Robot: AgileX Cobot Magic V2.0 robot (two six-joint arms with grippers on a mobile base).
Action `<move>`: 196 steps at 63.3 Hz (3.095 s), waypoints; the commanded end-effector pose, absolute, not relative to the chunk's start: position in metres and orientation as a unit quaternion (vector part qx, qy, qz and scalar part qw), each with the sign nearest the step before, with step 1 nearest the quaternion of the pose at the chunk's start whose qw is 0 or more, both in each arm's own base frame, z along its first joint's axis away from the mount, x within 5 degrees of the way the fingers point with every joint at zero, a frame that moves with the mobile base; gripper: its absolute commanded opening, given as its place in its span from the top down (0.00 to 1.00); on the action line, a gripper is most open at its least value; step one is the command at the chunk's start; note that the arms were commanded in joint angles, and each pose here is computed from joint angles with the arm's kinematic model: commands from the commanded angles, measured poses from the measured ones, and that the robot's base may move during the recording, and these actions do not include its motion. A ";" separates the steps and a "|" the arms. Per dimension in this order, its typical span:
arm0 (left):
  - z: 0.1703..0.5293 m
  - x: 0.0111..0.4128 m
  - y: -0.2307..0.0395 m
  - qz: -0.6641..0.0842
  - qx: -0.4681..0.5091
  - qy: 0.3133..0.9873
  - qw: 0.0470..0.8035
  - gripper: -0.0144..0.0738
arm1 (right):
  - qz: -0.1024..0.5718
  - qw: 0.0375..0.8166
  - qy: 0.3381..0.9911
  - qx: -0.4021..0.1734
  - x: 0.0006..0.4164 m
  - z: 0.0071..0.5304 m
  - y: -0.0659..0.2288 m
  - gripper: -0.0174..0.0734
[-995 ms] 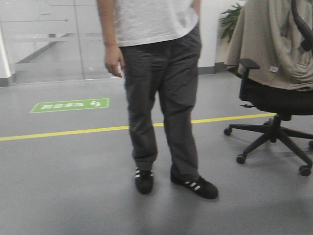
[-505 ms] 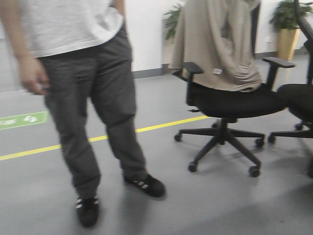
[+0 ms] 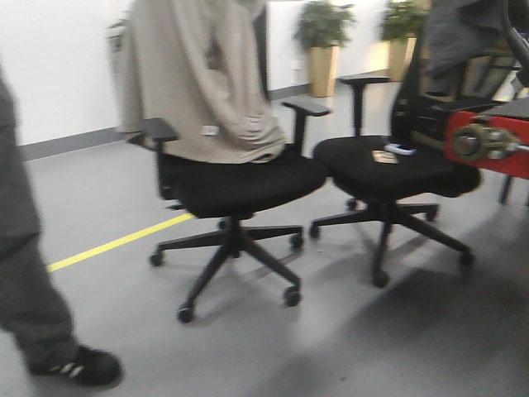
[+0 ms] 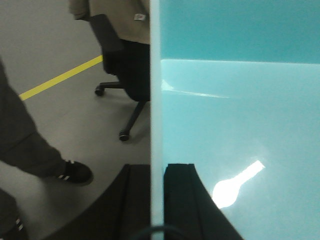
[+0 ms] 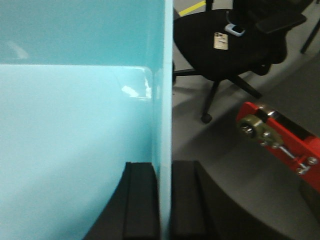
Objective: Fetch blue bin and place on conveyor start
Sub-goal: 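Hold the bin while the base turns toward the red conveyor, then hold the bin while the base drives up to the conveyor edge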
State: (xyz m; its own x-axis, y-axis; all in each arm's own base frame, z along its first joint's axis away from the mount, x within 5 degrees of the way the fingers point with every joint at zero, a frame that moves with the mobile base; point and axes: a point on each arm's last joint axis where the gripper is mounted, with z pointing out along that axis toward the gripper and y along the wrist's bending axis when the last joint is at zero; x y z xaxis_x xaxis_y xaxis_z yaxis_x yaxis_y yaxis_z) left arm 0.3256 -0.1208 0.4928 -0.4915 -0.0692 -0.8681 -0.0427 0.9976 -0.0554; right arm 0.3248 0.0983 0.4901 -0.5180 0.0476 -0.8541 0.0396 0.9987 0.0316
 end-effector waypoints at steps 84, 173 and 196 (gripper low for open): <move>0.502 0.323 -0.119 -0.014 -0.027 0.847 0.530 0.96 | -0.009 0.512 0.858 0.022 0.323 0.498 0.095 0.99; 0.502 0.323 -0.119 -0.014 -0.027 0.847 0.530 0.96 | -0.004 0.511 0.859 0.022 0.323 0.498 0.095 0.99; 0.502 0.323 -0.119 -0.014 -0.027 0.847 0.530 0.96 | -0.002 0.513 0.858 0.021 0.324 0.498 0.096 0.99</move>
State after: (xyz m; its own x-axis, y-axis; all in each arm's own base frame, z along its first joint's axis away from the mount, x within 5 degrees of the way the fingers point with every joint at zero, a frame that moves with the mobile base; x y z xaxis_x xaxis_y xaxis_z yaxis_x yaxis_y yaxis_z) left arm 0.3264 -0.1213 0.4924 -0.4895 -0.0685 -0.8693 -0.0408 0.9976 -0.0556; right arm 0.3248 0.0983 0.4901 -0.5179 0.0474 -0.8541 0.0397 0.9987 0.0314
